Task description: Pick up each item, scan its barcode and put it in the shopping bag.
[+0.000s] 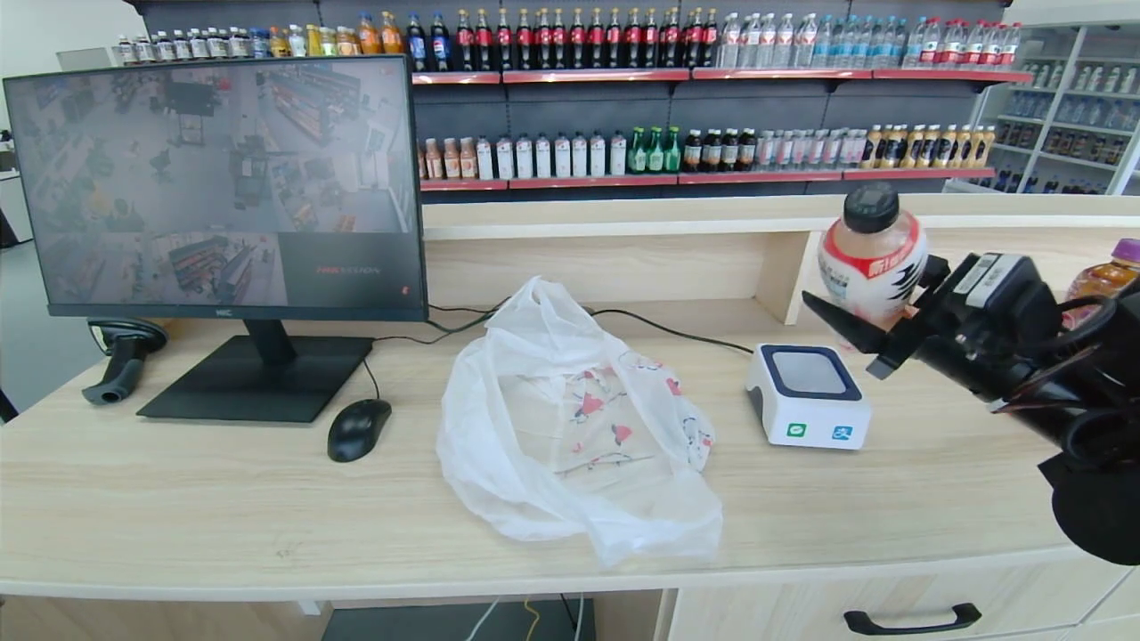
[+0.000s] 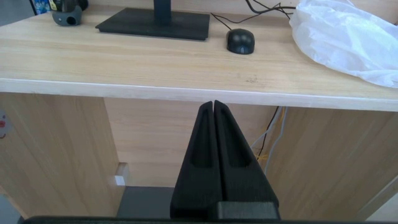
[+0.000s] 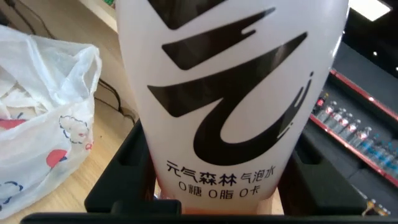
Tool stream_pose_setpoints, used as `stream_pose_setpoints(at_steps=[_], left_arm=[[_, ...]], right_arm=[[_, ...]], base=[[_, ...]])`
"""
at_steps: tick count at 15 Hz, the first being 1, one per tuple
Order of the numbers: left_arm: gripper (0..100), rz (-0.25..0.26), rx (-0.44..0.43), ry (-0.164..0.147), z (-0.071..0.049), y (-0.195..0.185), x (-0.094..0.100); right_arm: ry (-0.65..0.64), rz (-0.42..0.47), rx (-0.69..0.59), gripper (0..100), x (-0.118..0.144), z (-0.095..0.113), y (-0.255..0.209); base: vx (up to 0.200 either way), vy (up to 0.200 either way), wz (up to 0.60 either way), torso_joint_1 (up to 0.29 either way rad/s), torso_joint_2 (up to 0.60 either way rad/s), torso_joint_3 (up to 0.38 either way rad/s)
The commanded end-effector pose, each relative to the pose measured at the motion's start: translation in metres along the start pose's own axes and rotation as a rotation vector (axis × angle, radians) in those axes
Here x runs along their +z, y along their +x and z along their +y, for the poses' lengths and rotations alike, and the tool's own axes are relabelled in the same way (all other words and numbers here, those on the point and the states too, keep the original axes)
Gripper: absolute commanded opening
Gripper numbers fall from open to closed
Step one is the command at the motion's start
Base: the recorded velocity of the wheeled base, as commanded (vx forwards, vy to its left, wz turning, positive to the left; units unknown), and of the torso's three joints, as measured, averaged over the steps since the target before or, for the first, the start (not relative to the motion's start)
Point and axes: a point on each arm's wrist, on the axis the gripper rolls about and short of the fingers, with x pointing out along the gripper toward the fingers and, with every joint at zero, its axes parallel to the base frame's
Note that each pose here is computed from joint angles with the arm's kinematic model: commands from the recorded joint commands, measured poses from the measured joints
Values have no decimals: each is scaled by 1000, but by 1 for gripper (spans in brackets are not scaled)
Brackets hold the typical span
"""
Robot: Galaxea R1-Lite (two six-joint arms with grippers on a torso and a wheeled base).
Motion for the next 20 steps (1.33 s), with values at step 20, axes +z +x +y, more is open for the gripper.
stream_pose_setpoints(at_steps=[20], left_arm=[[0, -1, -2, 1, 0, 0, 0]], right_arm=[[587, 152, -408, 0, 42, 8, -69]], base=[[-30, 0, 0, 1, 0, 0]])
